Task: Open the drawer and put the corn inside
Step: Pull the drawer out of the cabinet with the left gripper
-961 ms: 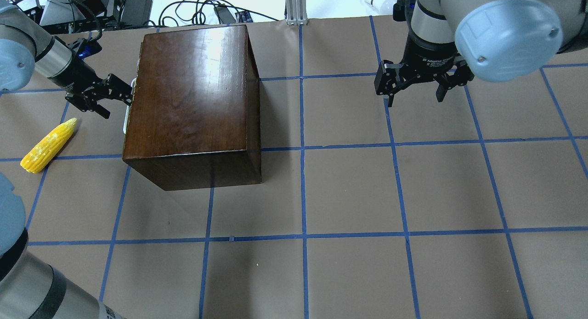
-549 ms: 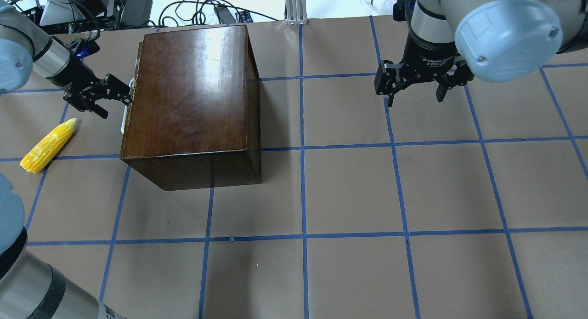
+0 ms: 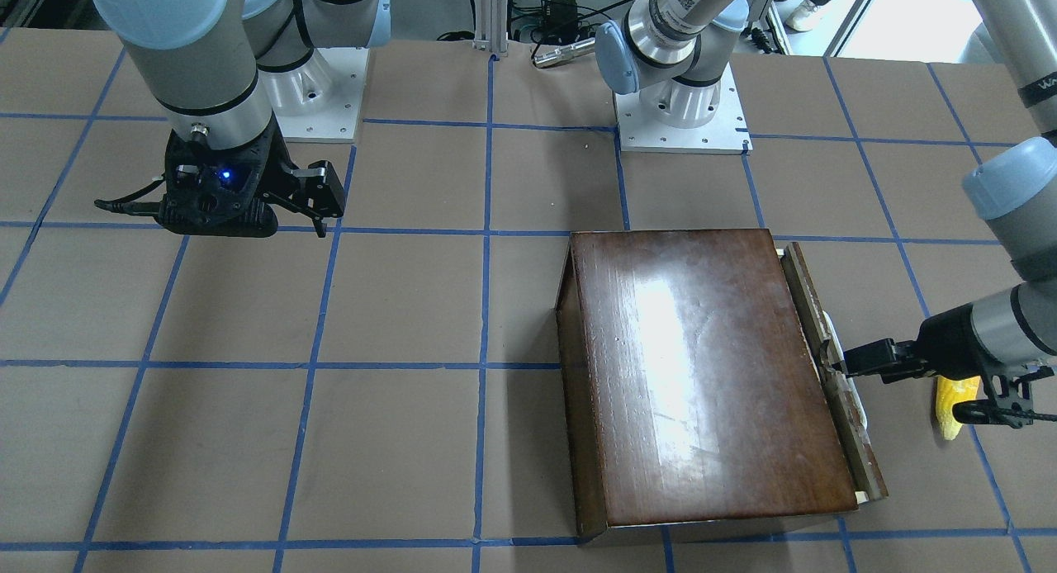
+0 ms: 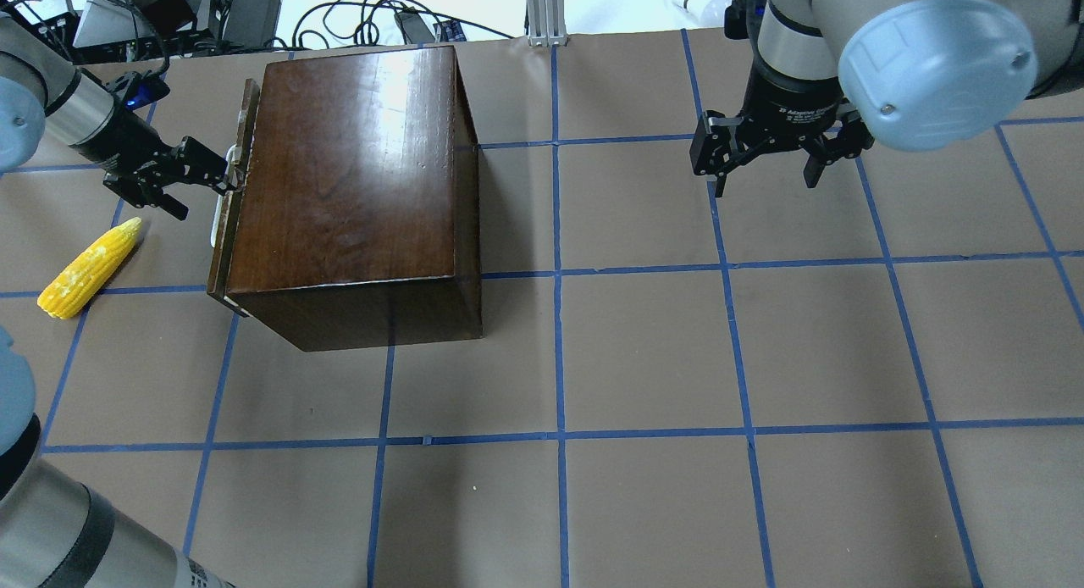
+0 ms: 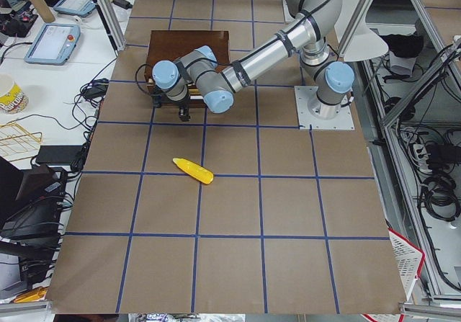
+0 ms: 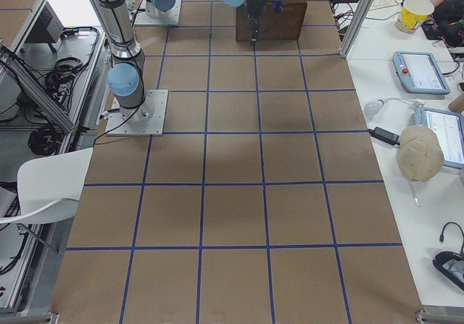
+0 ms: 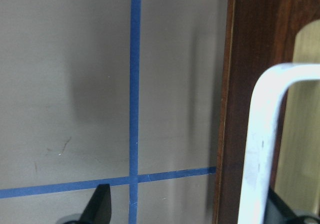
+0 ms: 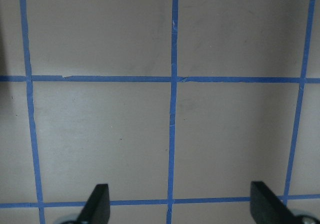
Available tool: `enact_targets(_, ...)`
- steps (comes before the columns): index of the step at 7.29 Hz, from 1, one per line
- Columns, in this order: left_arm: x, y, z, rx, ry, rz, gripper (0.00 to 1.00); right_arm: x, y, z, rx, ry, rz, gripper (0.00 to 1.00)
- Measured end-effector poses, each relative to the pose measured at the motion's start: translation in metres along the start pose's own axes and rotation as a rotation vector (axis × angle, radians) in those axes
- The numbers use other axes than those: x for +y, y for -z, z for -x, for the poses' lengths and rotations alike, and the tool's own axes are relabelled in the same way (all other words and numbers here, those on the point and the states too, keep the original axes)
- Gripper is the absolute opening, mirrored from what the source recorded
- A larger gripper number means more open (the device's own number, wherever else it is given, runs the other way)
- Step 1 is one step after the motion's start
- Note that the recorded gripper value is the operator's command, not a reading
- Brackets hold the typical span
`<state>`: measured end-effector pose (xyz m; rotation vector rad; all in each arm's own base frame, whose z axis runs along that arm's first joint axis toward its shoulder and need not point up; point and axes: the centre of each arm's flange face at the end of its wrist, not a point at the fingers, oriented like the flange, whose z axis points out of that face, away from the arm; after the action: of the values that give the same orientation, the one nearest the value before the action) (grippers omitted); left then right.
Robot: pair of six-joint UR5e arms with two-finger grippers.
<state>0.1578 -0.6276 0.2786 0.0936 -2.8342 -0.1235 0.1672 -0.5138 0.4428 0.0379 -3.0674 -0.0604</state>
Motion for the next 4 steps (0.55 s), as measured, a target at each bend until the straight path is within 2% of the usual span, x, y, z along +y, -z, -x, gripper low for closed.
enact_targets(4, 0.005, 0.003, 0.019, 0.005, 0.028, -0.005, 1.00, 0.000, 0.000, 0.000, 0.000, 0.000, 0.001, 1.00)
